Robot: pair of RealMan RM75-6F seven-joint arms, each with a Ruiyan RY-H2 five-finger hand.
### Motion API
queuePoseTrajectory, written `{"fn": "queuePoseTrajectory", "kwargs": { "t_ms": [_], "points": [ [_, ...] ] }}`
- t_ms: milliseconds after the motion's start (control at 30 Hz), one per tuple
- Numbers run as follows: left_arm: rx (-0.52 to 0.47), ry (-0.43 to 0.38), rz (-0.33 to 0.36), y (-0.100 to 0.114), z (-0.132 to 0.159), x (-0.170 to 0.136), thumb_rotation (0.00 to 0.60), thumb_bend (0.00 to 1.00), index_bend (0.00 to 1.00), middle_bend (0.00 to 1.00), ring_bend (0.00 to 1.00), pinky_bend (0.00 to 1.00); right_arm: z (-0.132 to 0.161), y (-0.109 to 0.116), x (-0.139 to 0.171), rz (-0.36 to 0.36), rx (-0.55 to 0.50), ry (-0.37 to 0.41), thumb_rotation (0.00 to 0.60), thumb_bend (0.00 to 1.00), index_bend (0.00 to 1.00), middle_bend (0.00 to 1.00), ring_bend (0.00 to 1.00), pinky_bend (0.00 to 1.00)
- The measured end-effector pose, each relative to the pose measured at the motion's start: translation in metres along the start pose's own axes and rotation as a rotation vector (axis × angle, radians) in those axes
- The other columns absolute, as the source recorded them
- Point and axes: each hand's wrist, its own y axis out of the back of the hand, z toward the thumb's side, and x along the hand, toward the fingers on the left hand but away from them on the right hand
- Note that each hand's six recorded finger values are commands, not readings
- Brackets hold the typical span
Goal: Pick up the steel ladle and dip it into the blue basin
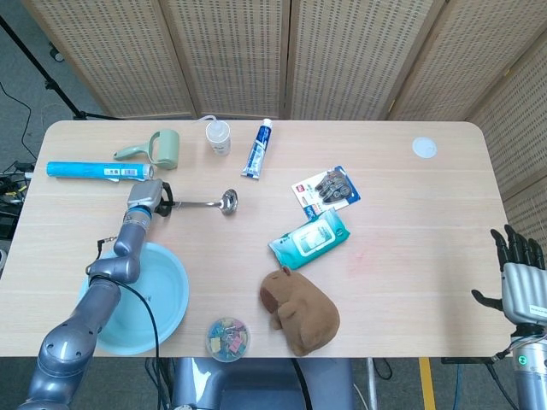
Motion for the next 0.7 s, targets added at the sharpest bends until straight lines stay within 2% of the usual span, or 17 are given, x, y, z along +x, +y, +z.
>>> {"fn": "queuePoseTrajectory", "kwargs": {
  "t_ms": [700],
  "points": [
    [-0.023,-0.101,0.115,0.049,-0.009,-0.013,0.600,0.59,0.84,0.99,0.94,1.00,0.004,0.000,0.002,0.007,-0.015,0.015,0.600,0.00,0.00,0.00,0.00,0.00]
  ]
}}
